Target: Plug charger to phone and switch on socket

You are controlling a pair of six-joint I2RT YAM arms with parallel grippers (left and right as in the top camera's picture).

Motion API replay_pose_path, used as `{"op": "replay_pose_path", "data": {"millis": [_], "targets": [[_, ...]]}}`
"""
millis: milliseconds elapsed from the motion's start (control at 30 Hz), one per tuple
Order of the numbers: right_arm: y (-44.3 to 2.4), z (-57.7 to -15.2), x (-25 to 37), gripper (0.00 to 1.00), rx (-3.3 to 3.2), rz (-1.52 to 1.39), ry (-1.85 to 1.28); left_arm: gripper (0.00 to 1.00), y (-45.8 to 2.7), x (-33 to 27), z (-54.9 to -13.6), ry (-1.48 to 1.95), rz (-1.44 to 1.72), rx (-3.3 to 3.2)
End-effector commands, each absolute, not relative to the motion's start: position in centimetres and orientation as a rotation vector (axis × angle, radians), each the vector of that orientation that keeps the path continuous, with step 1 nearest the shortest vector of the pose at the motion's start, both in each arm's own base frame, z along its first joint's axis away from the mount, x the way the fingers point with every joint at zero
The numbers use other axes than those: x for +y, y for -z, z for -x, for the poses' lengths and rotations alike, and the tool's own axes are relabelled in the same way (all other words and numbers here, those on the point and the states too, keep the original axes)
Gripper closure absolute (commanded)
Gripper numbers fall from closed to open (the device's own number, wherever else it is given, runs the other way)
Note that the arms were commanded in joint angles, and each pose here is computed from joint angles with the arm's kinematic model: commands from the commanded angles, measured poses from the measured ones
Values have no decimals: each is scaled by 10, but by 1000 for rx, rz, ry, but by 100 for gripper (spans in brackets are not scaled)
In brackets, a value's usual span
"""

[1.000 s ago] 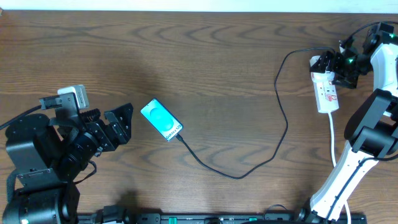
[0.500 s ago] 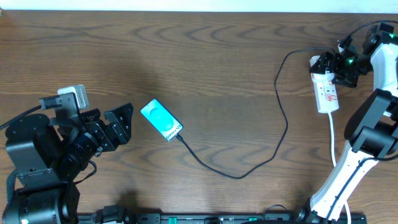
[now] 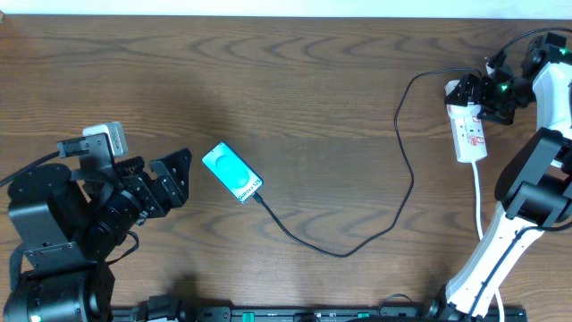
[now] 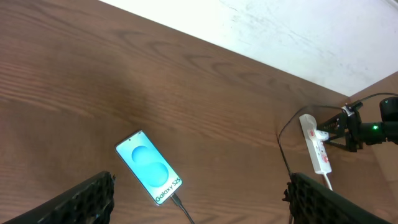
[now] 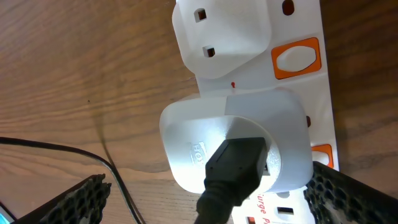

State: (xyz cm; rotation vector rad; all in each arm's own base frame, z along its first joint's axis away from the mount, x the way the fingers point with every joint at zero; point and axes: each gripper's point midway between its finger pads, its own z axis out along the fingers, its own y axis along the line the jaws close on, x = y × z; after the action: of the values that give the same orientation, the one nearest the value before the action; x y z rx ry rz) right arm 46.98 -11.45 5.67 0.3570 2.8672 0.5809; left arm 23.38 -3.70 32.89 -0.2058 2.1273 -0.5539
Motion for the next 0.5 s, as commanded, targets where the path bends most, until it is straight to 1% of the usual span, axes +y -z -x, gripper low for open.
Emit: {"op": "replay_pose_path", "data": {"millis": [0, 467], "targets": [[-59, -476, -112, 1, 2851, -319, -591, 11, -337, -34, -234, 525, 191, 2108], [-51, -474, -109, 1, 2859, -319, -598, 11, -337, -34, -234, 525, 191, 2108]]}}
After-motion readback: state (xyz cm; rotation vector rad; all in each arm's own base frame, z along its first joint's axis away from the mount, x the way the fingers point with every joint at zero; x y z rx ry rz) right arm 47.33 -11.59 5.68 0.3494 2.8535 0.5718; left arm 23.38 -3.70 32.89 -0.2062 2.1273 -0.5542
